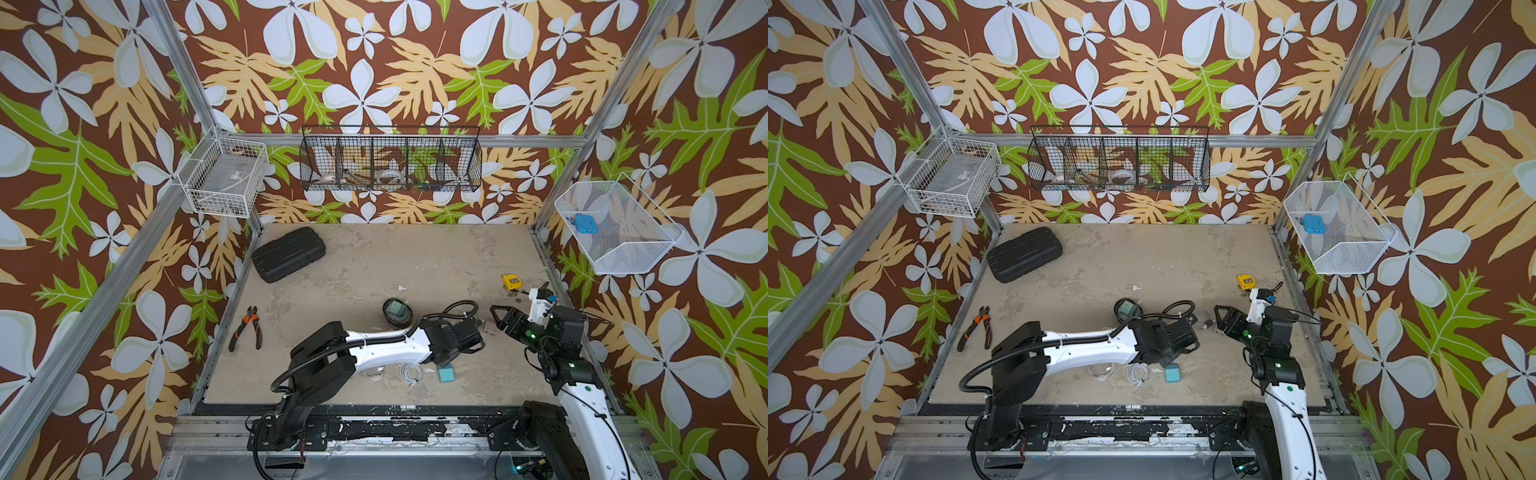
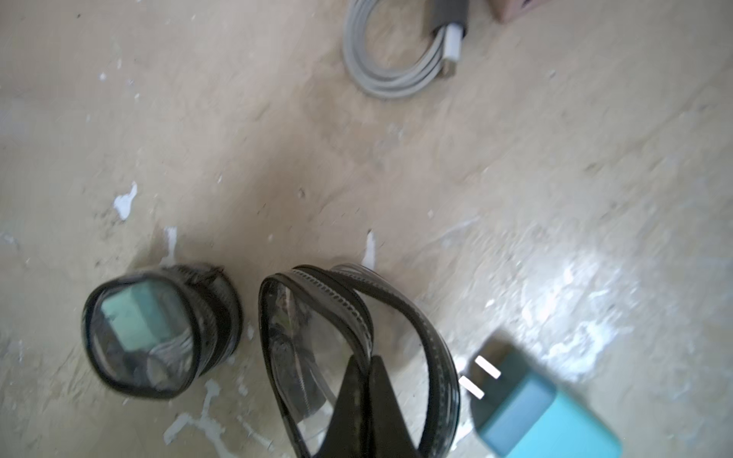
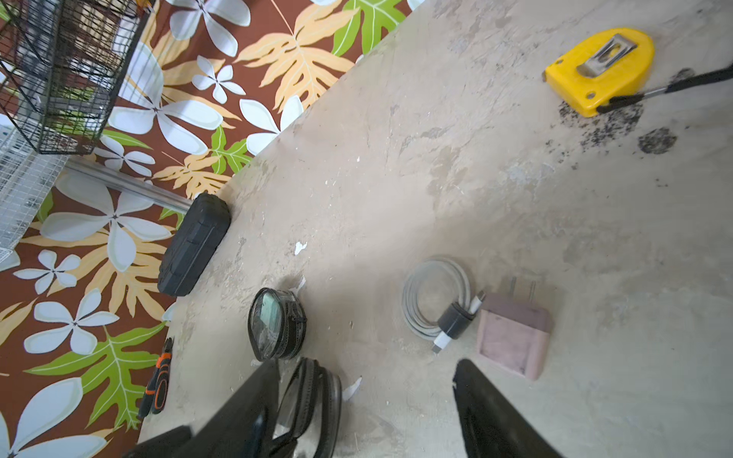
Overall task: Pack away charging kits
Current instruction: Pick up the storage bag at the center of the board, then place the storage bag at the center of the board.
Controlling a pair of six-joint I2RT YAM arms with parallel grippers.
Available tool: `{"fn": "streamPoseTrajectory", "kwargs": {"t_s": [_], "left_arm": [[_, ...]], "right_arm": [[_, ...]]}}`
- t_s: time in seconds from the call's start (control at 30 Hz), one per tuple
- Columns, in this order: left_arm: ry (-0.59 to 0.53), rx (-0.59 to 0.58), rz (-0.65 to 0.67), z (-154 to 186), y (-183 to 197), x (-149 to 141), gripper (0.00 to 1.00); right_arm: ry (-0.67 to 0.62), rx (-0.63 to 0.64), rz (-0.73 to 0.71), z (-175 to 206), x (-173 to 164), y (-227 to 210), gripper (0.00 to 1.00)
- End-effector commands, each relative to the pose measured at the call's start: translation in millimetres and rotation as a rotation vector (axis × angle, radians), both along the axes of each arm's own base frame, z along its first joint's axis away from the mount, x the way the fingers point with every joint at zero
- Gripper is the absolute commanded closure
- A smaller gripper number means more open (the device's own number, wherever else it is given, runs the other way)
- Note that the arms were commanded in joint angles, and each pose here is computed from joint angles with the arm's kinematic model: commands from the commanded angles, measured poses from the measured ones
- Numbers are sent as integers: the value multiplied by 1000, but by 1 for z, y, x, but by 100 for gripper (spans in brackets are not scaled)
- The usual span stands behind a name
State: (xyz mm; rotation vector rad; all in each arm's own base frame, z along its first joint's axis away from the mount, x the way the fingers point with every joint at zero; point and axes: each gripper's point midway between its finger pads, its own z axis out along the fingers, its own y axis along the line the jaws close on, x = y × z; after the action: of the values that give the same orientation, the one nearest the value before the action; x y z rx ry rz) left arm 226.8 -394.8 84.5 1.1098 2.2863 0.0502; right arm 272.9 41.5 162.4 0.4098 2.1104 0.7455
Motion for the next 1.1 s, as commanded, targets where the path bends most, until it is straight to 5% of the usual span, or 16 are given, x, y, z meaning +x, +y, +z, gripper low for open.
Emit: {"fn": "streamPoseTrajectory", "kwargs": {"t_s": [0.0, 0.17, 0.43, 0.87, 1.07], "left_arm": [[-127, -187, 20, 30, -11, 13, 100], [-201, -394, 21, 62, 0, 8, 100], [-309, -538, -35, 79, 11, 3, 100], [-333, -671, -93, 96, 34, -15, 100], [-309, -666, -163, 83, 29, -24, 100]], "right_arm": [[8, 13, 88, -3, 0, 12, 33], [54, 23, 157, -11, 6, 22, 44], [174, -6, 266, -25, 15, 45, 42], [427, -131, 224, -90, 26, 24, 48], [361, -128, 340, -58, 22, 59, 41]]}}
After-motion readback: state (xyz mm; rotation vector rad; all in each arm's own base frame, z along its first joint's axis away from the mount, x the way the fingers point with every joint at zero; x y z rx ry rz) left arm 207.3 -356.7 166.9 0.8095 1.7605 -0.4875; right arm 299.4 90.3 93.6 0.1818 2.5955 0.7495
